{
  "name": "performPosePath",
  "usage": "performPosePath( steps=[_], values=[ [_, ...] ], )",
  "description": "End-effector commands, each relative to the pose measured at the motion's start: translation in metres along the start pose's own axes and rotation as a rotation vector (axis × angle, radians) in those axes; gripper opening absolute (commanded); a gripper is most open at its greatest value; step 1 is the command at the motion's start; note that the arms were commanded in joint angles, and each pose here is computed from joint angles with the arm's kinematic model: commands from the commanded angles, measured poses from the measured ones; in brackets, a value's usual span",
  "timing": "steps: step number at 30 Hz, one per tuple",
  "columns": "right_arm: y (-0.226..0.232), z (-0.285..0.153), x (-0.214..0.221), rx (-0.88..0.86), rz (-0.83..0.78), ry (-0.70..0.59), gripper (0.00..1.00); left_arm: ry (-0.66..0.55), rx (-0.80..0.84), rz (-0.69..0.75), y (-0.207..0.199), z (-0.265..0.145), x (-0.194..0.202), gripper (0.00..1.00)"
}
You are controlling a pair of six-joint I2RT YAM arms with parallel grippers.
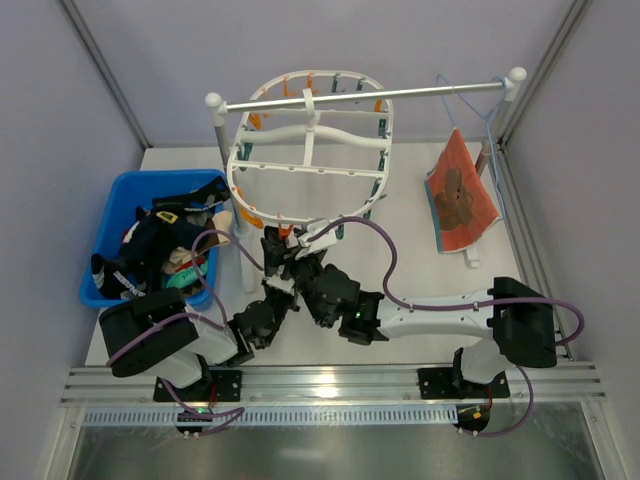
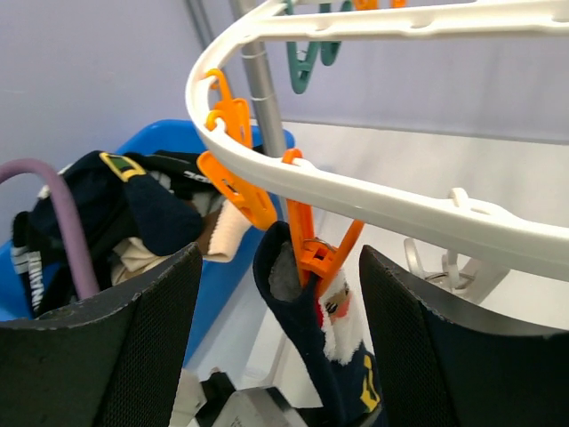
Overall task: Remove the socks clipped to the hanger
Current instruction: Remove the sock from the hanger.
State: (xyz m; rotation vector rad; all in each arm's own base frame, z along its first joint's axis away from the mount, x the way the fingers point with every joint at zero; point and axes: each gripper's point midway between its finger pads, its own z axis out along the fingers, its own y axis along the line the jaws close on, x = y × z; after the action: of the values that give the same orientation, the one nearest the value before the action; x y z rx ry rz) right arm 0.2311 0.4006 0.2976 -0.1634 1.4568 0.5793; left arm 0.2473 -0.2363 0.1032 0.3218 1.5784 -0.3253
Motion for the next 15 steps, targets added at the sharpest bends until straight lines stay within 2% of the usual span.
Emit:
performPosePath(
  steps=[1,15],
  values=[
    [-0.016,0.005,-0.017,0.147,-0.011,-0.037,0.73,-0.208,0.026,-0.175,-0.006,-0.001,-0.058,0.0],
    [-0.024,0.023,-0.022,0.159,-0.029,-0.047,0.72,-0.205,0.01,-0.167,0.0,-0.005,-0.056,0.0]
  ],
)
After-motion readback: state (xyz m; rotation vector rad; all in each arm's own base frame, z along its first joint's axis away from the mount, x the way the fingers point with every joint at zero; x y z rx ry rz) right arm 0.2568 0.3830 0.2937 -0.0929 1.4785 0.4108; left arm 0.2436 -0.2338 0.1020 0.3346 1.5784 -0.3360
